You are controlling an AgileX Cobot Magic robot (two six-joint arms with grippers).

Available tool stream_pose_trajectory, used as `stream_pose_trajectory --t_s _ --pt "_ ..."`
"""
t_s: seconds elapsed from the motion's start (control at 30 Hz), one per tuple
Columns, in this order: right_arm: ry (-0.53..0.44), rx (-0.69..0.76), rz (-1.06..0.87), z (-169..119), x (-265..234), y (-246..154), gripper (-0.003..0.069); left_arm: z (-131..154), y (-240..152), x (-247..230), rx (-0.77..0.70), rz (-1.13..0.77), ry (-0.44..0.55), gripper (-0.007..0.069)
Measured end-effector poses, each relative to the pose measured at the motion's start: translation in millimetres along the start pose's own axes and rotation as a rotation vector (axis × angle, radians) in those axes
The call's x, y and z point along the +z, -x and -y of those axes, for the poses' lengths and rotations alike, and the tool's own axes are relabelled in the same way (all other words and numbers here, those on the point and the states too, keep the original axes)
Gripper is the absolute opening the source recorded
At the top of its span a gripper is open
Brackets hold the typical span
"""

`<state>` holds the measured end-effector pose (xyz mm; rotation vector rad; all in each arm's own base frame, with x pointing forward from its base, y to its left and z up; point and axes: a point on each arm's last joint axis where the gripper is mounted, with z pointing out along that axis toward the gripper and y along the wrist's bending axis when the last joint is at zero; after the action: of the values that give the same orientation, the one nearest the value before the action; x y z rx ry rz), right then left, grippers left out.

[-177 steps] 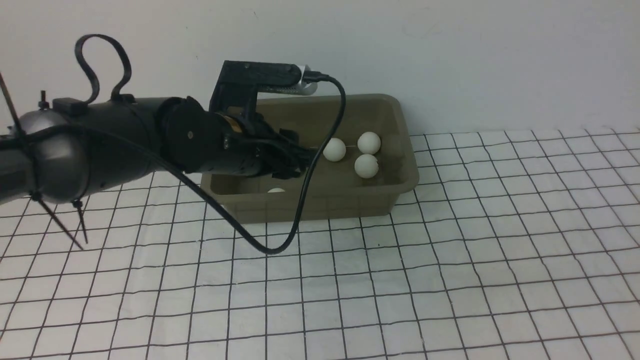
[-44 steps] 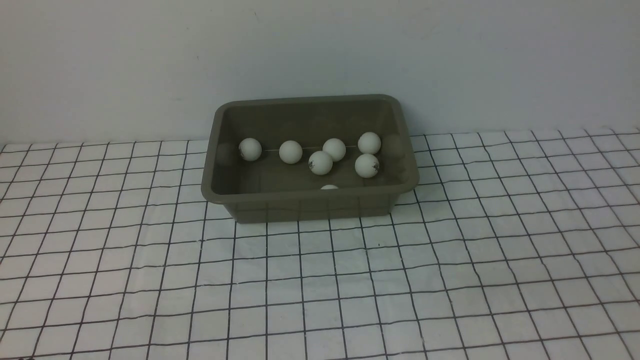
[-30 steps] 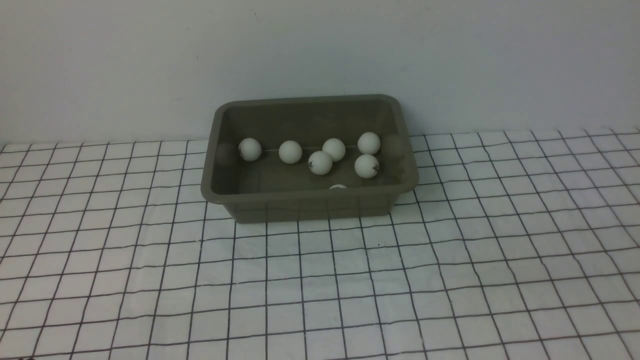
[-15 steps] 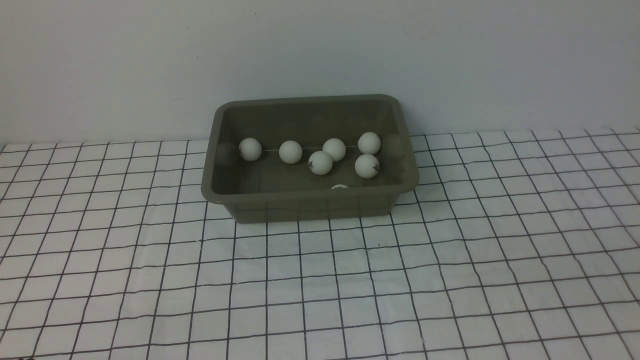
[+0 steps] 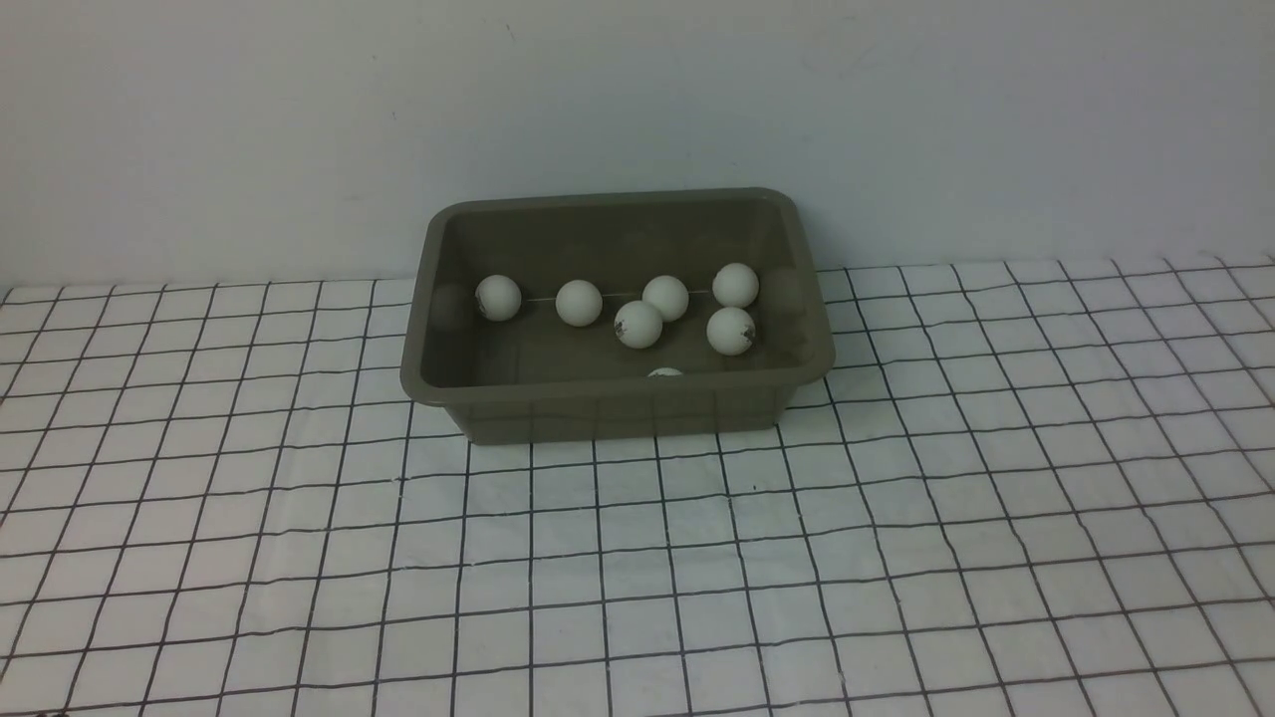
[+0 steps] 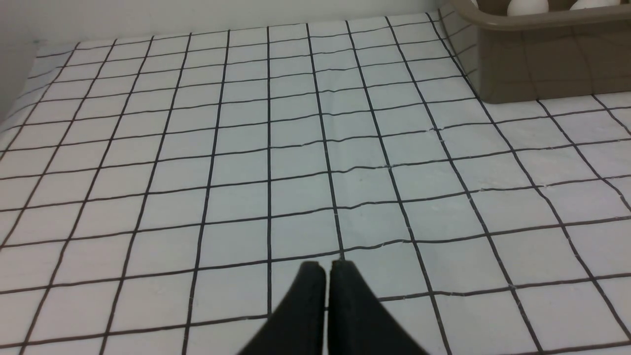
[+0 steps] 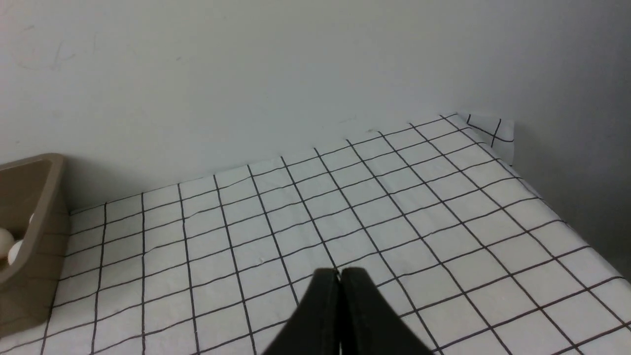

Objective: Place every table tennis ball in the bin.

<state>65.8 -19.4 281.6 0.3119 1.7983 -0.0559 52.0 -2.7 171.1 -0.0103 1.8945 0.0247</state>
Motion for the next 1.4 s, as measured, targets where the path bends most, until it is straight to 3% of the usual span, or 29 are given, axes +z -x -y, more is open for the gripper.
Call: stream_pose_trajectory --t_s 0.4,0.77,1.1,1.4 --pt "0.252 -0.301 -0.007 -17.3 -15.1 -12.8 -0.0017 0.0 0.0 0.0 0.001 0.0 0.0 -0.0004" --pt "0.266 -0.184 0.007 -8.8 -10.2 -67.2 -0.0017 0.0 0.0 0.0 0.001 0.0 0.0 -0.0004" --pt "0.252 -0.182 -0.006 -5.8 6.7 -98.1 -0.0017 0.0 0.0 0.0 0.001 0.0 0.0 -0.0004" --pt "0.255 -0.175 0.026 -5.6 10.0 -103.1 -0.0017 0.0 0.0 0.0 0.001 0.0 0.0 -0.0004"
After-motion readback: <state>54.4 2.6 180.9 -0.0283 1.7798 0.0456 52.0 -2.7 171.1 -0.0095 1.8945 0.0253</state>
